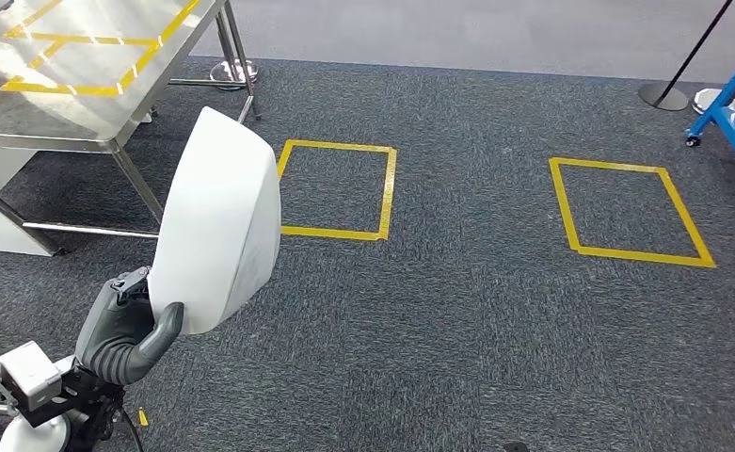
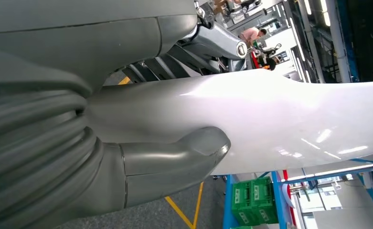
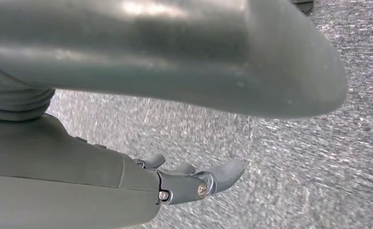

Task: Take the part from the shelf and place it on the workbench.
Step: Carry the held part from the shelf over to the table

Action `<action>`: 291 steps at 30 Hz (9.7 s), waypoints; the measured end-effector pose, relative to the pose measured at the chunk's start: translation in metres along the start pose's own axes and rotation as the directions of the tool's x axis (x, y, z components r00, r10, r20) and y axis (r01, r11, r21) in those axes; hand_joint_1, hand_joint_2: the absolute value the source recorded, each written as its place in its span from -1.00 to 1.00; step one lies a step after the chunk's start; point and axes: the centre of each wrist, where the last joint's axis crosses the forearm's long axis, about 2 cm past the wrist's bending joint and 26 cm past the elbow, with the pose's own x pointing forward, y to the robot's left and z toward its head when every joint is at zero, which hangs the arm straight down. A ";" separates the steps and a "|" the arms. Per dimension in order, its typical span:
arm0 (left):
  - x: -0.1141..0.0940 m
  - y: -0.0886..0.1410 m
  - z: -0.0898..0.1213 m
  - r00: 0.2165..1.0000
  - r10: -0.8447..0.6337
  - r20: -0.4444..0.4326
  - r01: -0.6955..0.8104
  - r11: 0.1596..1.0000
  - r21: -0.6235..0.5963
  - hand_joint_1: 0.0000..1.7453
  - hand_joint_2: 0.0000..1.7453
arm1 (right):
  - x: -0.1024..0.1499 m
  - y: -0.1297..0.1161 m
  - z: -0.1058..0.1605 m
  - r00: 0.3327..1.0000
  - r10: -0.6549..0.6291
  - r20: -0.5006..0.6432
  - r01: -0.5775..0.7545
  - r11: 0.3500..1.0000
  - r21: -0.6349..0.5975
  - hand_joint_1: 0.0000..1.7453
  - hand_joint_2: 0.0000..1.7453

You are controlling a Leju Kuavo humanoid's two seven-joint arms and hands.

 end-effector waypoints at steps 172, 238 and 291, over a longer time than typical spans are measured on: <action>0.074 0.212 0.008 0.851 -0.485 -0.199 0.506 0.859 0.071 1.00 1.00 | -0.002 0.022 -0.001 0.995 -0.100 0.018 0.100 0.995 0.031 -1.00 -1.00; 0.074 0.211 0.023 0.848 -0.479 -0.229 0.499 0.865 0.040 1.00 1.00 | -0.004 0.023 -0.001 0.995 -0.094 0.018 0.093 0.995 0.028 -1.00 -1.00; 0.062 0.209 0.023 0.869 -0.434 -0.238 0.460 0.886 0.063 1.00 1.00 | -0.002 0.021 -0.001 0.991 -0.132 -0.012 0.132 0.991 0.032 -1.00 -1.00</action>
